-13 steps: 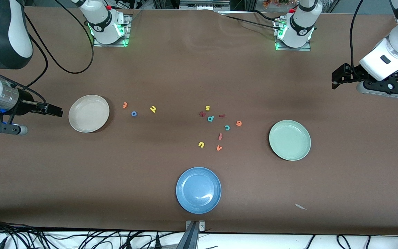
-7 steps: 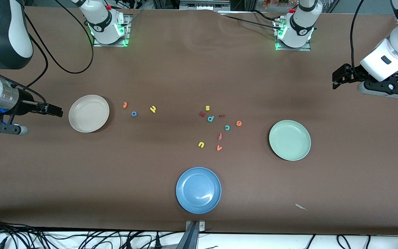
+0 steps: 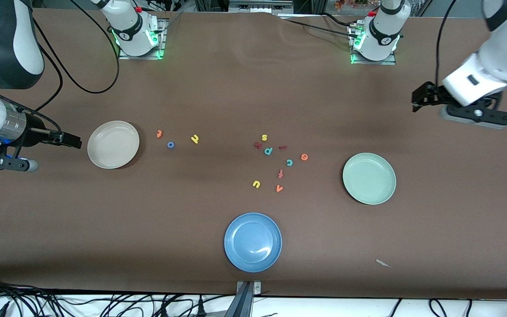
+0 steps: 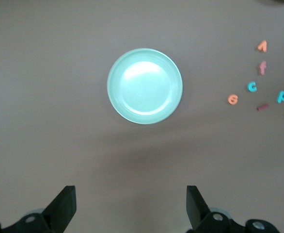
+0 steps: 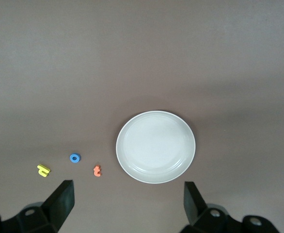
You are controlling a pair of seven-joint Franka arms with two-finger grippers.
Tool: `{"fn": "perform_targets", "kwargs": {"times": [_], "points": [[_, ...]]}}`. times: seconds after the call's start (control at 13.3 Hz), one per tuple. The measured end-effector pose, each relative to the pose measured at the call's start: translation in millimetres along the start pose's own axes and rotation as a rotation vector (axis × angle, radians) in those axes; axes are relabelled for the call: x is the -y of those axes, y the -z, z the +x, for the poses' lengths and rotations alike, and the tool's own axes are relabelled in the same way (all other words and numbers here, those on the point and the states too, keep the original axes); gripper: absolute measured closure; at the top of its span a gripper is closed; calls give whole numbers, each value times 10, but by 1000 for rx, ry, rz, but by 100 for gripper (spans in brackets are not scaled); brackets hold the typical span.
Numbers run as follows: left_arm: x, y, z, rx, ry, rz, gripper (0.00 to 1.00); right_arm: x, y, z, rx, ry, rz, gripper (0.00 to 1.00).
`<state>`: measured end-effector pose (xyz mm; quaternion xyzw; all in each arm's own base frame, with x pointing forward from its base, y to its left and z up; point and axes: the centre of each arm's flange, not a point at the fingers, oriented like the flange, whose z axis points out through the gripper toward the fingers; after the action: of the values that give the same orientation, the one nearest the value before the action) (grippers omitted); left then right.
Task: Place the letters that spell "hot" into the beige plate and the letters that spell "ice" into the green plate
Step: 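Reach the left gripper to the orange e while the right gripper reaches the orange t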
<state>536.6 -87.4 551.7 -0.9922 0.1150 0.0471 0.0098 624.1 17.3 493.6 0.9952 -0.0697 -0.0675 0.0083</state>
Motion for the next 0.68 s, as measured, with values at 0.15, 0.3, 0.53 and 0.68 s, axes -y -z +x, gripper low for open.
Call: {"fn": "perform_targets", "kwargs": {"times": [0.15,0.3,0.53,0.68], "points": [[-318,-218,109,4,-57,4,0,7,-1,-2,0,1,0,0],[-591,-498,258,-3,-106,6,0,20,-5,-5,2,1,0,0],[-1064,-1029,527,-10,-185,5,0,157,-73,-40,16,-13,-3,0],[-1354,-1382,688,-23,-230,2,0,382,-175,-89,30,8,-10,0]]}}
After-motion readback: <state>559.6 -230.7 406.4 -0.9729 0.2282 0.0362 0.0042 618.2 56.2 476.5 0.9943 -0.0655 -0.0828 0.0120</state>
